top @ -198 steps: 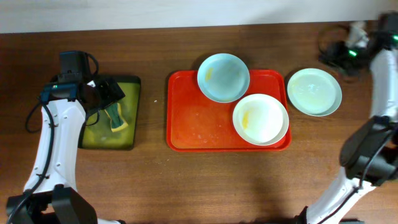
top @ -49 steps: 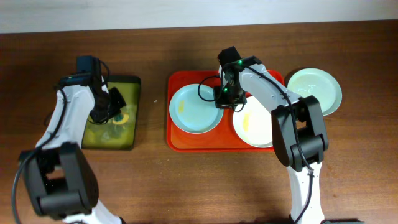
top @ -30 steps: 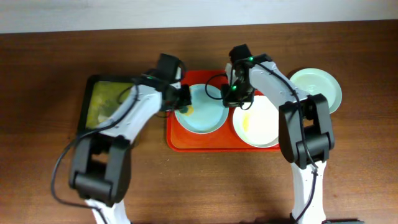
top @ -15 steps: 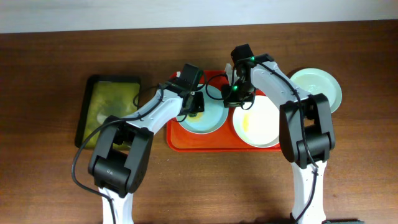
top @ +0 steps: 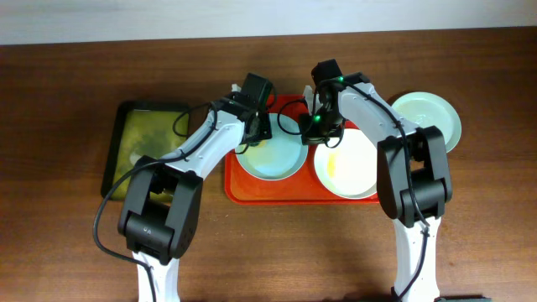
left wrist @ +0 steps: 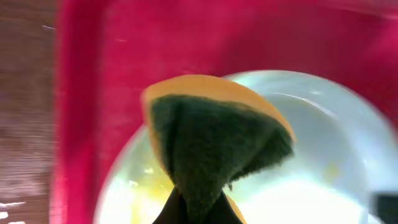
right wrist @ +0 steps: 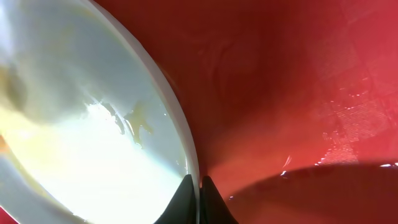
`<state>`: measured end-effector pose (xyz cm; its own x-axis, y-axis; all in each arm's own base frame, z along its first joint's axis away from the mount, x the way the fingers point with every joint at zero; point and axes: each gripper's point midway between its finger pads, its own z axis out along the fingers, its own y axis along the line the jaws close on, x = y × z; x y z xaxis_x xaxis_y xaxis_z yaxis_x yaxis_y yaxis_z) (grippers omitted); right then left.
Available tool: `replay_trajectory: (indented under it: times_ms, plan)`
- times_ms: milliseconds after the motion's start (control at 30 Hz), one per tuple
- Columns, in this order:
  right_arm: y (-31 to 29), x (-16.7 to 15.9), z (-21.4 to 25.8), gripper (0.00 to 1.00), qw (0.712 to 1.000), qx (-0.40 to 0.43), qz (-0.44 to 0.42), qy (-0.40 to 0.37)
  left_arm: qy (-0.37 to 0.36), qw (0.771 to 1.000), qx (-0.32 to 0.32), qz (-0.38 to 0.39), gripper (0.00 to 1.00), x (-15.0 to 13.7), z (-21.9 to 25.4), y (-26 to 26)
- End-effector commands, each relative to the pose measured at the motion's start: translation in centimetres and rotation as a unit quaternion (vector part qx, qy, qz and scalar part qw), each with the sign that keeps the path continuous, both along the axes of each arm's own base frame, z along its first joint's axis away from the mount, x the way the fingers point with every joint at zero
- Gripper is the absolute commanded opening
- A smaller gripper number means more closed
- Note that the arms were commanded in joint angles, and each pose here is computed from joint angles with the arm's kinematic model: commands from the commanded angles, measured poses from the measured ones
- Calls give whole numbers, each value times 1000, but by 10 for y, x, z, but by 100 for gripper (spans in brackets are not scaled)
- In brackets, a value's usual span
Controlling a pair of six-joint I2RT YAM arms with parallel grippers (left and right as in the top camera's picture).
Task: Clean dirty plates on tray and stack at the side
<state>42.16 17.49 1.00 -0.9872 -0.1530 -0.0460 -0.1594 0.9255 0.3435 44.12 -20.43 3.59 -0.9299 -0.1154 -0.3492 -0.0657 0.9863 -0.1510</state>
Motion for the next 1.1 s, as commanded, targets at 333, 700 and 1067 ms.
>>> replay_trajectory:
  times_ms: [333, 700, 1067]
  plan:
    - [5, -3, -5, 4, 1000, 10, 8, 6, 36, 997, 50, 41, 0, -10, -49, 12]
    - [5, -3, -5, 4, 1000, 10, 8, 5, 33, 983, 173, 61, 0, -5, -12, 74]
    - [5, -3, -5, 4, 1000, 10, 8, 6, -13, 993, 7, 121, 0, 12, 121, 113]
